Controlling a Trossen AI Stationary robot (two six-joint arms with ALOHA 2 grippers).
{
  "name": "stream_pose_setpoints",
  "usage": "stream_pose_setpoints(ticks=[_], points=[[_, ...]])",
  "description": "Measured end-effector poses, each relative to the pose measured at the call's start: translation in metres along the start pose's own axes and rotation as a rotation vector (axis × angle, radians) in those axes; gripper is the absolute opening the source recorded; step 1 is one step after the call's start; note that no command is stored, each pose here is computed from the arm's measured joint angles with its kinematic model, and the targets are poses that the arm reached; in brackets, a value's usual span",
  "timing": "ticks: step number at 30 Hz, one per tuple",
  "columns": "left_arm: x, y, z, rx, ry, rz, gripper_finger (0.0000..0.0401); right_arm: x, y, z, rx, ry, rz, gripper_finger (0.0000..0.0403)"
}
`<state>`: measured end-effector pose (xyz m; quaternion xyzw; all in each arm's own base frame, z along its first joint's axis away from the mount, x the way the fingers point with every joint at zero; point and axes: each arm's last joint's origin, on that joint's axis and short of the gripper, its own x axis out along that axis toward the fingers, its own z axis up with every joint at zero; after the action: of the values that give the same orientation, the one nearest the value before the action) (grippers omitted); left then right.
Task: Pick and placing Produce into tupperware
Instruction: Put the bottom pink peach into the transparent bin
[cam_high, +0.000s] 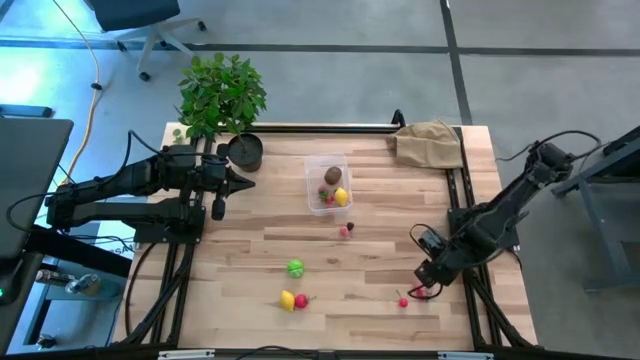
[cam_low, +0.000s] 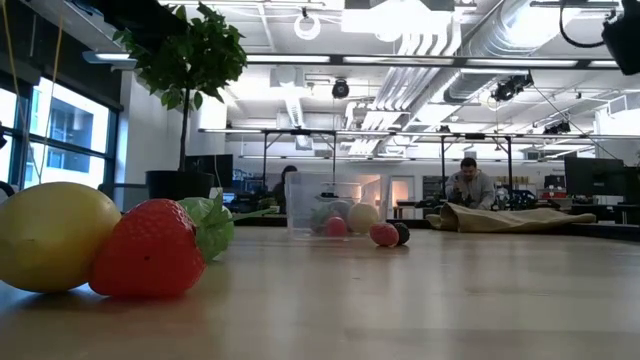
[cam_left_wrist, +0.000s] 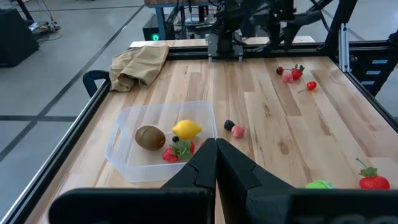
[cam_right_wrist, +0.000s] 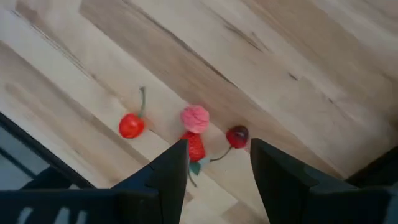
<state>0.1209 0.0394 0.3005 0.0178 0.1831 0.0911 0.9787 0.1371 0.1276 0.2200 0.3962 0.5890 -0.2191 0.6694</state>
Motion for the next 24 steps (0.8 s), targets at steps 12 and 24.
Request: stream_pose_setpoints(ticks=[12, 24], points=[[0.000, 0.000, 0.000, 0.000, 0.000, 0.000, 0.0001, 0.037, 0.016, -0.009, 0.000, -0.005, 0.010, 0.0165], [0.000, 0.000, 0.000, 0.000, 0.000, 0.000, 0.0001, 0.063, 0.024, -0.012, -0.039, 0.012, -0.052, 0.0165]])
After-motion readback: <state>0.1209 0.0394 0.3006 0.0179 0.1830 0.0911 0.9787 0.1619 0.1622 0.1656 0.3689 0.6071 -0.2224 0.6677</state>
